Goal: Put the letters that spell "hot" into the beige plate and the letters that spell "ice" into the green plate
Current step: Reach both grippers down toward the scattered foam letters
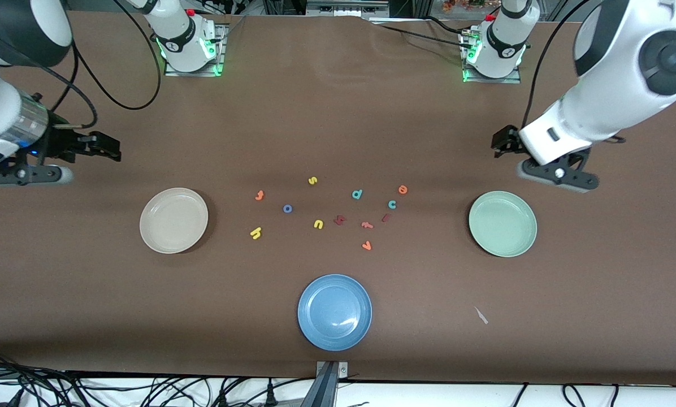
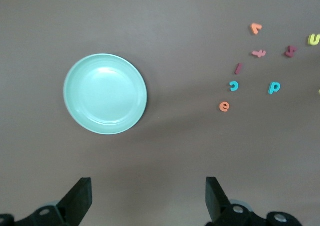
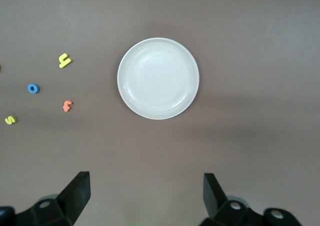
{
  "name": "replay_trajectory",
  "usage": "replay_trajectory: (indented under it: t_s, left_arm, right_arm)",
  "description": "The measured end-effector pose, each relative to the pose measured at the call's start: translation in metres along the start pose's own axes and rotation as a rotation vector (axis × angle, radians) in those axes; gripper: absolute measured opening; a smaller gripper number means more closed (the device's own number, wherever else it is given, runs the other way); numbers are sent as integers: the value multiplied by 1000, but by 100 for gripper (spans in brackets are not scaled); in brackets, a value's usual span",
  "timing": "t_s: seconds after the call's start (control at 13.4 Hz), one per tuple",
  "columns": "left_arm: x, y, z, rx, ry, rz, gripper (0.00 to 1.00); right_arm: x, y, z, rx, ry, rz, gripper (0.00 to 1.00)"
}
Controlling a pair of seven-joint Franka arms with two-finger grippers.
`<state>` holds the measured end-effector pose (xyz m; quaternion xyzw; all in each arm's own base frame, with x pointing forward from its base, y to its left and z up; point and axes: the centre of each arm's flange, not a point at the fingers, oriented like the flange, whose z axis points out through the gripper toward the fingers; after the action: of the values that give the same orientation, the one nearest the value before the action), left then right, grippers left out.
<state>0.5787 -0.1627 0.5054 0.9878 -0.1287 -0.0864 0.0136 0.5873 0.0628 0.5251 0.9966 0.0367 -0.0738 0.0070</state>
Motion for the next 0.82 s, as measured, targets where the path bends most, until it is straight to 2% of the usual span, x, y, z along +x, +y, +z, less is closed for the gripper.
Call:
replay_trajectory:
  t_s: [0.15,0.3,0.6,0.82]
  left_arm:
    - [28,29,38,-1,-8,48,100]
    - [56,54,82,-6,-3,88,100]
    - [93,110,167,-16,28,161,100]
    - [108,130,223,-26,47,185,96]
  right_arm:
    - [11,-24,27,-9,-48,-33,100]
    - [16,-38,41,-13,-70,-52,100]
    - [18,-90,53,-24,-39,69,100]
    - [15,-126,85,-28,-16,109,100]
